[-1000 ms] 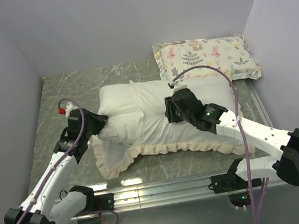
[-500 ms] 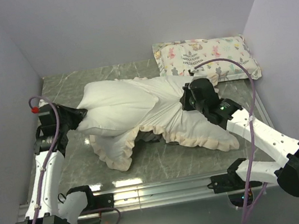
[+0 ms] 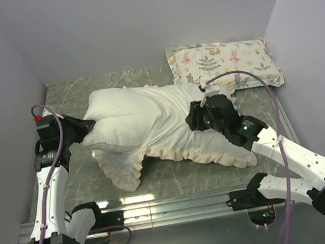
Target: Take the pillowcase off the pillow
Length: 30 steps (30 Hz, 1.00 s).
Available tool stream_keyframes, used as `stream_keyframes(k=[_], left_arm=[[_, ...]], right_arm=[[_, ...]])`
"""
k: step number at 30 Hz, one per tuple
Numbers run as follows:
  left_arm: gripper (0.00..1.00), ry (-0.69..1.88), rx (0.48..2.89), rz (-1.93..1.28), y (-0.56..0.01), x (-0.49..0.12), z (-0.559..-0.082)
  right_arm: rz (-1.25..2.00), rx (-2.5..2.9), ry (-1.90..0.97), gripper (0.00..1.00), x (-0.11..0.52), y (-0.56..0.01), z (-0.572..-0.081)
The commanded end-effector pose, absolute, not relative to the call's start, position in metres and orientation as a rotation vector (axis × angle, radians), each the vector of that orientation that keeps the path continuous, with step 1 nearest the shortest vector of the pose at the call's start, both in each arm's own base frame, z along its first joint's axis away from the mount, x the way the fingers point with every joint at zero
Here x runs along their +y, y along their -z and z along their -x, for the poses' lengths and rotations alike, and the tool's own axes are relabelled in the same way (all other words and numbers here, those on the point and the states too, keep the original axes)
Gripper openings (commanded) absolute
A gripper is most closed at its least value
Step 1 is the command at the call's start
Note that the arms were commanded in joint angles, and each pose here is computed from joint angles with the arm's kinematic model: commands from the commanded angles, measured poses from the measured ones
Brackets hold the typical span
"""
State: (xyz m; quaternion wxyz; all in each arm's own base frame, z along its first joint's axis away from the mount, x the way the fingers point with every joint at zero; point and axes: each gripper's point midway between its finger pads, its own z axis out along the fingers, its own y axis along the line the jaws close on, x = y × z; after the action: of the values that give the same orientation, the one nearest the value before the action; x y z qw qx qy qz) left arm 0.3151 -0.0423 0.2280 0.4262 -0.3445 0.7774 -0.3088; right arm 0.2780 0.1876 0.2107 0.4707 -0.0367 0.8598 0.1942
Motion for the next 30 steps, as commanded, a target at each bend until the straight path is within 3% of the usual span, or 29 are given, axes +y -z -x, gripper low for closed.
stream_keyframes(k=[1, 3, 11, 16, 21, 25, 28, 30], left_arm=[[0.01, 0.756, 1.766, 0.681, -0.291, -0.044, -0.324], [0.0, 0.767, 1.775, 0.63, -0.299, -0.052, -0.322], [0.01, 0.825, 1.822, 0.415, -0.318, -0.092, -0.301], [0.01, 0.84, 1.84, 0.307, -0.318, -0.105, -0.284], [0.01, 0.884, 1.8, 0.23, -0.328, -0.113, -0.271], [0.0, 0.9, 1.756, 0.188, -0.342, -0.117, -0.264], [0.0, 0.887, 1.747, 0.176, -0.349, -0.116, -0.261], [0.0, 0.867, 1.744, 0.188, -0.351, -0.113, -0.261]], right_arm=[[0.188, 1.984, -0.471, 0.58, 0.209, -0.256, -0.261], [0.232, 1.931, -0.493, 0.69, 0.222, -0.278, -0.261], [0.303, 1.839, -0.385, 0.86, 0.264, -0.364, -0.324], [0.44, 1.938, -0.331, 0.86, 0.307, -0.351, -0.375], [0.524, 2.14, -0.355, 0.86, 0.334, -0.29, -0.413], [0.569, 2.278, -0.462, 0.82, 0.335, -0.242, -0.419], [0.591, 2.325, -0.602, 0.72, 0.335, -0.222, -0.414], [0.555, 2.325, -0.644, 0.34, 0.327, -0.219, -0.416]])
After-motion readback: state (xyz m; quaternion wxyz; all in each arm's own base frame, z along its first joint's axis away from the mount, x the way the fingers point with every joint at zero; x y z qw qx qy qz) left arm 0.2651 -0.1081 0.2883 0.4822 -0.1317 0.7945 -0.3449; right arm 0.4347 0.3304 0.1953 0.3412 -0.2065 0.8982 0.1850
